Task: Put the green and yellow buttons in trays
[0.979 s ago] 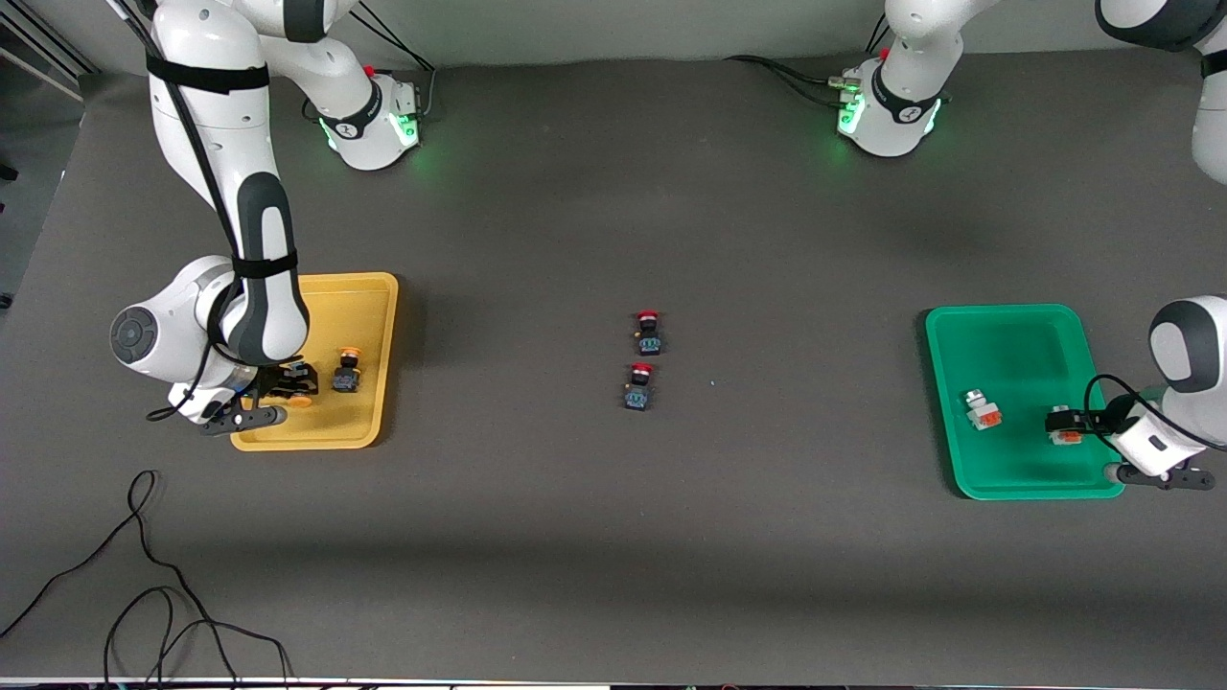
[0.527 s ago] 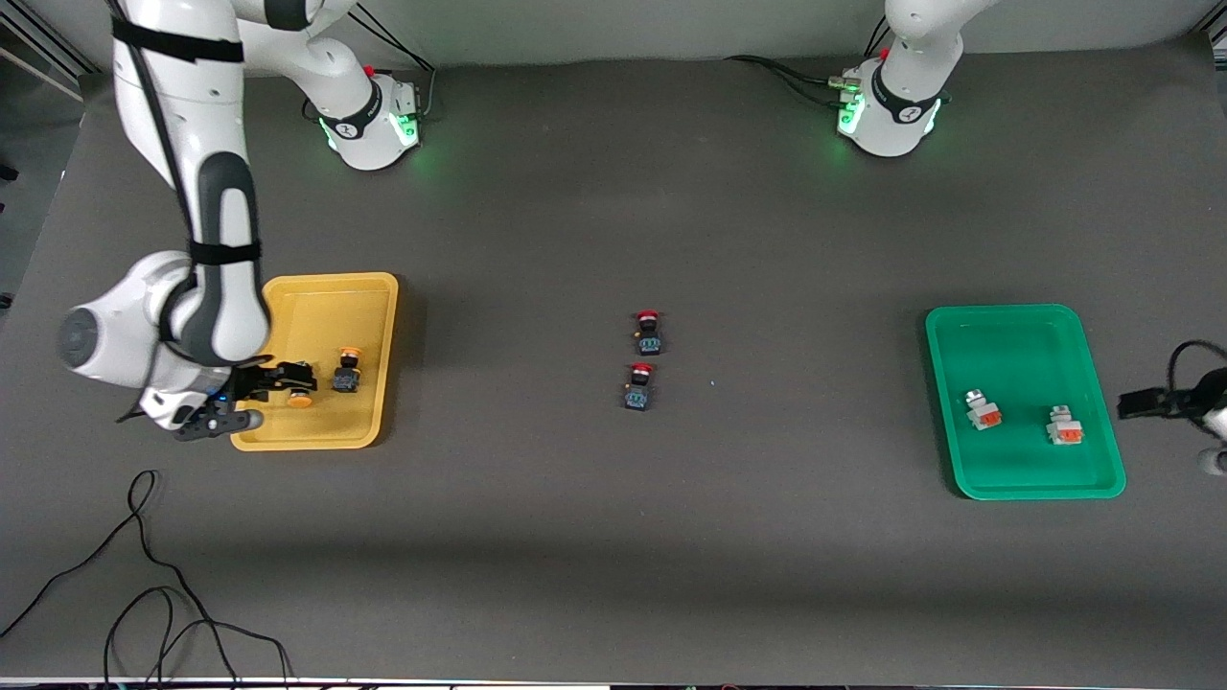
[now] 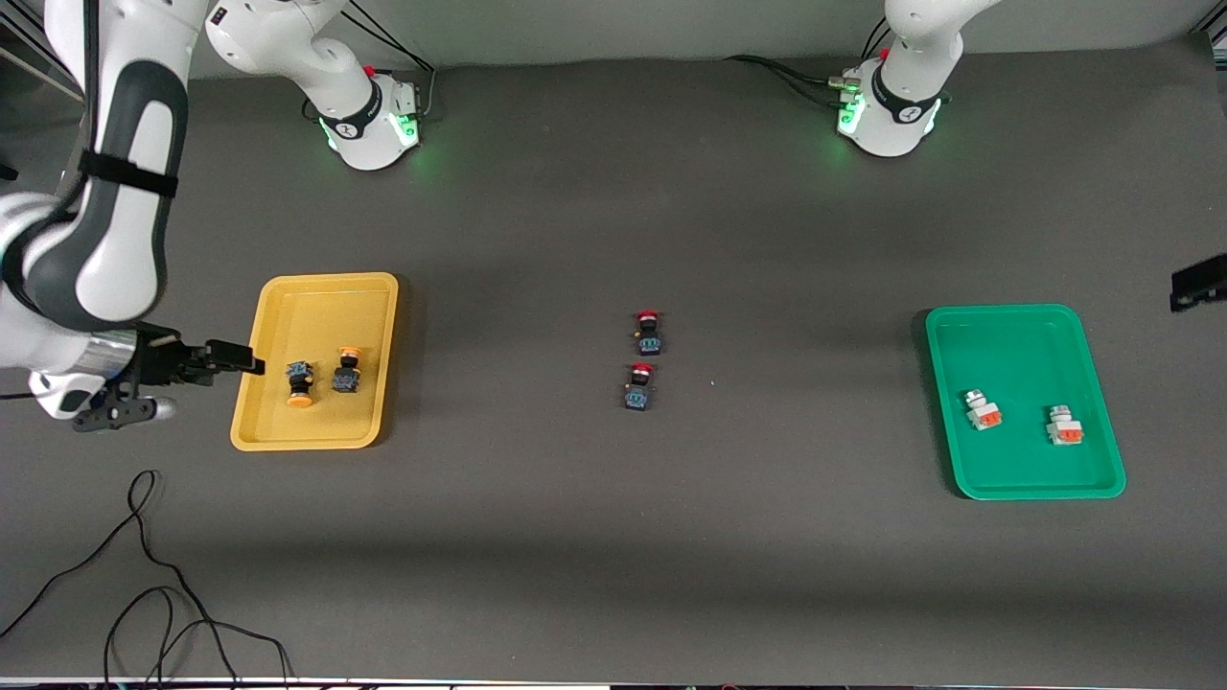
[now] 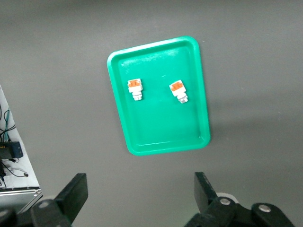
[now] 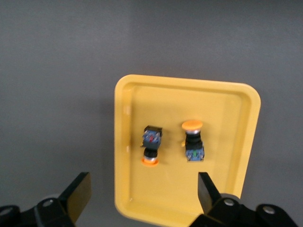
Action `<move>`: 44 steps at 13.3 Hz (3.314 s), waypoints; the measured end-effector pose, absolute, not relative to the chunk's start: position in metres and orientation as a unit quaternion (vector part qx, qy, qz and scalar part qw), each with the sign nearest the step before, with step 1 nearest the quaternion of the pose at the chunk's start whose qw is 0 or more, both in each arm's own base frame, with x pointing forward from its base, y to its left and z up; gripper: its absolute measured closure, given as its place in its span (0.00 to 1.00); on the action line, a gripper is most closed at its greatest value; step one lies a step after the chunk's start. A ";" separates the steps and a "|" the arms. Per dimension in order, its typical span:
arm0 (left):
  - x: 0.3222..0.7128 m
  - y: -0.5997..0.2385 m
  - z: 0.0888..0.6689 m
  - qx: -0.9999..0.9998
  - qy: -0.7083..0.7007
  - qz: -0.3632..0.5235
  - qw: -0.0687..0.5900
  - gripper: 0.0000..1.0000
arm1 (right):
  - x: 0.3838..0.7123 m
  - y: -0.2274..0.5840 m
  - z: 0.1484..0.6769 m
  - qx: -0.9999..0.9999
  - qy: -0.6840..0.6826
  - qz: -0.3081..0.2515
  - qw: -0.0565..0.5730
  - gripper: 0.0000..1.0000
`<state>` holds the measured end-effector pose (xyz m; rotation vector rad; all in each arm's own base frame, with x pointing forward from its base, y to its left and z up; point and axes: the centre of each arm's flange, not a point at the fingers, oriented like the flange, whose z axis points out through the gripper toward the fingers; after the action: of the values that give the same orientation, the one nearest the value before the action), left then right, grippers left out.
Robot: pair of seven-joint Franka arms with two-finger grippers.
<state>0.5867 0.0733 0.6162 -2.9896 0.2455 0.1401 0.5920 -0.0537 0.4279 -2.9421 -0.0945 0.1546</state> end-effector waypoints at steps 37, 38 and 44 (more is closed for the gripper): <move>0.574 -0.031 0.612 -0.999 0.031 0.023 0.010 0.00 | 0.603 -0.017 0.606 -0.994 0.002 0.104 0.026 0.00; 0.574 -0.031 0.611 -0.999 0.030 0.024 0.010 0.00 | 0.602 -0.021 0.609 -0.994 0.005 0.103 0.034 0.00; 0.574 -0.029 0.612 -0.999 0.026 0.022 0.010 0.00 | 0.584 -0.018 0.617 -0.996 0.006 0.087 0.036 0.00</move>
<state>0.5738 -0.0288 0.6120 -3.1198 0.0800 0.0694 0.5841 -0.0184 0.6171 -3.0571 0.0187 0.2668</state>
